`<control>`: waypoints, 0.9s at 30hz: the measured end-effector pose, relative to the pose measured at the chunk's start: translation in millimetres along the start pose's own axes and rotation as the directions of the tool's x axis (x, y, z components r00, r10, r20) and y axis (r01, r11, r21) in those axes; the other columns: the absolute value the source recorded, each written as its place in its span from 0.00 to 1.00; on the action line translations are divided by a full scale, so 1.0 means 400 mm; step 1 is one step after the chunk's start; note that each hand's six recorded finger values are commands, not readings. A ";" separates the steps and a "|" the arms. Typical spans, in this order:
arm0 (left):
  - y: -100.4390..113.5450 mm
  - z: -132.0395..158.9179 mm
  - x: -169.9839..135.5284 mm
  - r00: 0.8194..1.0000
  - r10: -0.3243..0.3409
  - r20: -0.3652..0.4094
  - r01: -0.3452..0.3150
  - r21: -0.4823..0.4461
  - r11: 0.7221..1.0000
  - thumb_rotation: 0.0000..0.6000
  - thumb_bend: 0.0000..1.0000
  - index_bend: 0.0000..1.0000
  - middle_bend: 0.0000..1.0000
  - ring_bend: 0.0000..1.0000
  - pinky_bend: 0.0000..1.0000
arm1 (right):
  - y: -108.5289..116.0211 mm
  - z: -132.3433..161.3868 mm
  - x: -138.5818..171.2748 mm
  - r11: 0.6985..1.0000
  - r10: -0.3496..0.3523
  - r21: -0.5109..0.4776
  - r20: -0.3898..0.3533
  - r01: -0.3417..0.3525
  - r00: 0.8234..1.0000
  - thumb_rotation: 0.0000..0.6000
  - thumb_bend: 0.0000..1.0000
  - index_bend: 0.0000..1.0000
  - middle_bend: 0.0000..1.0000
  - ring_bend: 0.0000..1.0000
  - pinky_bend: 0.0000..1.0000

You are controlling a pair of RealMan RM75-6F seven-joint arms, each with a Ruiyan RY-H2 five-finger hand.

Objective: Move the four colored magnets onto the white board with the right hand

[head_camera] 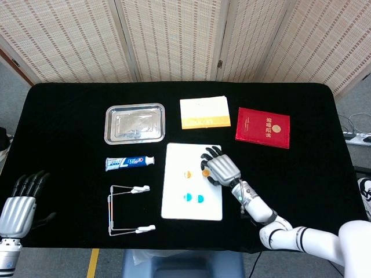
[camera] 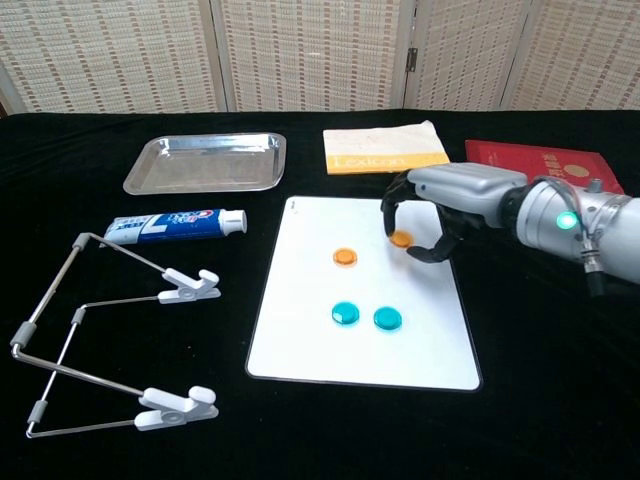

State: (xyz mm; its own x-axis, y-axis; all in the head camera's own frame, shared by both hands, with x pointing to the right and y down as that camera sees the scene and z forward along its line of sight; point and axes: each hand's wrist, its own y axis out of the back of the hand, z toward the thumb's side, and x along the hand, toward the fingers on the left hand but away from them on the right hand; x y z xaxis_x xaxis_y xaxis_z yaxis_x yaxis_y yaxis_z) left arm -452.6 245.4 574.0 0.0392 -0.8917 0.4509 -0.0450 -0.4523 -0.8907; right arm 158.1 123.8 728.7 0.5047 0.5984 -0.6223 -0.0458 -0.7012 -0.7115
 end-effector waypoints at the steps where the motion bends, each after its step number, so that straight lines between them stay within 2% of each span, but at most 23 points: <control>1: -0.001 -0.002 -0.001 1.000 -0.001 -0.001 0.001 0.000 1.000 1.00 0.15 0.07 0.08 0.11 0.00 | -0.003 0.010 -0.008 1.000 0.005 0.005 -0.003 -0.005 1.000 1.00 0.46 0.53 0.22 0.01 0.00; 12: -0.006 -0.007 -0.001 1.000 -0.003 -0.004 0.003 -0.004 1.000 1.00 0.15 0.07 0.08 0.11 0.00 | -0.019 0.032 -0.035 0.999 0.026 0.031 0.002 -0.026 1.000 1.00 0.46 0.51 0.21 0.01 0.00; 17: -0.008 -0.008 0.000 1.000 -0.004 -0.005 0.004 -0.003 1.000 1.00 0.15 0.07 0.08 0.11 0.00 | -0.021 0.037 -0.038 0.999 0.026 0.033 -0.001 -0.026 1.000 1.00 0.46 0.43 0.17 0.00 0.00; 27: -0.009 -0.013 -0.001 1.000 -0.006 -0.009 0.006 -0.005 1.000 1.00 0.15 0.07 0.08 0.11 0.00 | -0.023 0.040 -0.039 0.999 0.027 0.039 -0.009 -0.027 1.000 1.00 0.46 0.26 0.17 0.00 0.00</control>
State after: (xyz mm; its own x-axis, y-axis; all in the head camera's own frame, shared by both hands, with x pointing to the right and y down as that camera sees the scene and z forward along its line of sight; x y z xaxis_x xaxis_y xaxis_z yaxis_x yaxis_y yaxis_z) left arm -457.5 247.3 577.5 0.0306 -0.8892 0.4565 -0.0498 -0.4575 -0.8878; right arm 136.8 127.0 739.7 0.5112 0.5757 -0.6382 -0.0932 -0.7010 -0.7070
